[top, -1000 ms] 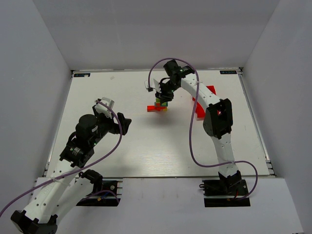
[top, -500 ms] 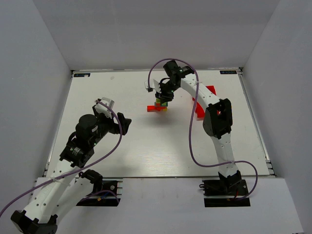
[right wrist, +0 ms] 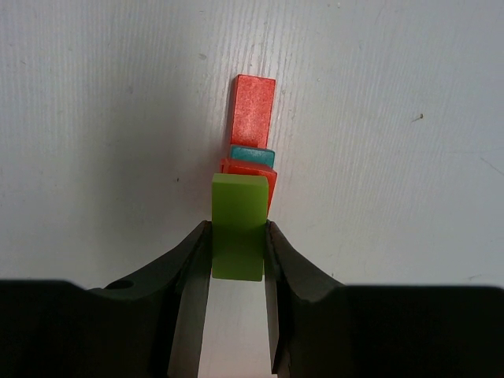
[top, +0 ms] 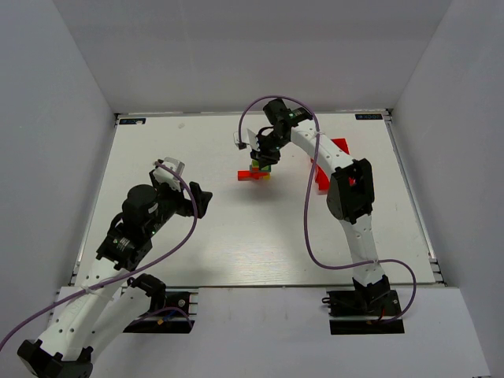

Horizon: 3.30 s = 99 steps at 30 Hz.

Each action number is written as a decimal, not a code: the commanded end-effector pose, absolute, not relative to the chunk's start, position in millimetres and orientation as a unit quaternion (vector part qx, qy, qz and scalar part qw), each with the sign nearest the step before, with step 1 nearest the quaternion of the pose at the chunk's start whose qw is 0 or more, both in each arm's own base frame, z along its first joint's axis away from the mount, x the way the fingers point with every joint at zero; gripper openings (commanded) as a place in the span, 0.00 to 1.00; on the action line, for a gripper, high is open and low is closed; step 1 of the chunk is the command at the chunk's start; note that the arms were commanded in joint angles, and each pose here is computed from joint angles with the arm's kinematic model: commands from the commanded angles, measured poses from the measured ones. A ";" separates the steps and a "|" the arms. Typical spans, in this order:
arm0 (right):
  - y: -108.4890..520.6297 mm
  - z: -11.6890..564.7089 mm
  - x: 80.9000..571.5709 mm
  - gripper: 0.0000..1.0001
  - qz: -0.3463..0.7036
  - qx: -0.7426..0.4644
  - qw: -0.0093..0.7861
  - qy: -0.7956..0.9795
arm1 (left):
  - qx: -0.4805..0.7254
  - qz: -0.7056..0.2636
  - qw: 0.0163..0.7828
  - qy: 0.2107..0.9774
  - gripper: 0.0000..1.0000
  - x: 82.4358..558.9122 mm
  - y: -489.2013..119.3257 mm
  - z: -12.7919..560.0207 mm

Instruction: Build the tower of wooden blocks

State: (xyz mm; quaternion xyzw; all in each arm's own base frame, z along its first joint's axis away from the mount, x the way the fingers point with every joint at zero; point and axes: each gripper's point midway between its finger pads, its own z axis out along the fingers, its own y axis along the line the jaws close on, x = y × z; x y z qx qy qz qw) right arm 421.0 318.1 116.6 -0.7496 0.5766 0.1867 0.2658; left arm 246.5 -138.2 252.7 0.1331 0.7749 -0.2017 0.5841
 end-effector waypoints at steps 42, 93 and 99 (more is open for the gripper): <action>322.6 122.6 426.6 0.41 0.176 -0.752 0.279 0.571 | 0.136 -0.205 0.594 0.766 1.00 246.7 -138.6 257.9; 161.7 224.7 254.2 0.90 0.139 -0.322 0.582 0.734 | 0.219 -0.220 0.570 0.761 1.00 246.3 -159.7 235.6; 145.4 227.3 262.0 0.90 0.094 -0.297 0.604 0.733 | 0.223 -0.217 0.571 0.760 1.00 246.5 -159.4 235.6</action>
